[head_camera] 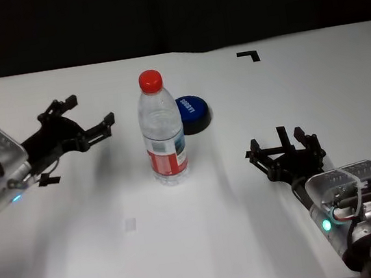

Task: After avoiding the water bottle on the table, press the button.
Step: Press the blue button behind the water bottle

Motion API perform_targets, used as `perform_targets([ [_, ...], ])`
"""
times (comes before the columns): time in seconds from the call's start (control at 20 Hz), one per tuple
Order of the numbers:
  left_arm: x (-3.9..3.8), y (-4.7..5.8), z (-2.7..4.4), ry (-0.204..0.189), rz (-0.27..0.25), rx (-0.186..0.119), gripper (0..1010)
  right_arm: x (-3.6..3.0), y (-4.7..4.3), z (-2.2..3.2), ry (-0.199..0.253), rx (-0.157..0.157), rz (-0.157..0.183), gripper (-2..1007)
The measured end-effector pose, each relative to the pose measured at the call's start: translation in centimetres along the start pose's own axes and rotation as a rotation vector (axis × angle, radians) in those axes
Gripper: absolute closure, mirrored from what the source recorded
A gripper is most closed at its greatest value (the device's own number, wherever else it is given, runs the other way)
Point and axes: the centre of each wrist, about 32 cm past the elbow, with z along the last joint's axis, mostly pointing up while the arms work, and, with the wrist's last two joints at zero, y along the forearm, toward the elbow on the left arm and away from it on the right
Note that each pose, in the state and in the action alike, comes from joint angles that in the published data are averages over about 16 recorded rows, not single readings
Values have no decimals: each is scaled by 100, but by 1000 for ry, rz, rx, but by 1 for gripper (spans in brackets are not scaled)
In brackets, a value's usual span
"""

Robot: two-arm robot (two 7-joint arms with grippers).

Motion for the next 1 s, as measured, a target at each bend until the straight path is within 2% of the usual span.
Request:
perform_targets([
  [0.5,-66,-82,-86,-15,-44,50,7,0,0,0,0,0,0,2],
  [0.75,-57,-108,-113,-22,-63,71,7,0,0,0,0,0,0,2],
  [1.0,-17,-148,-127,-36,-74,80,7,0,0,0,0,0,0,2],
])
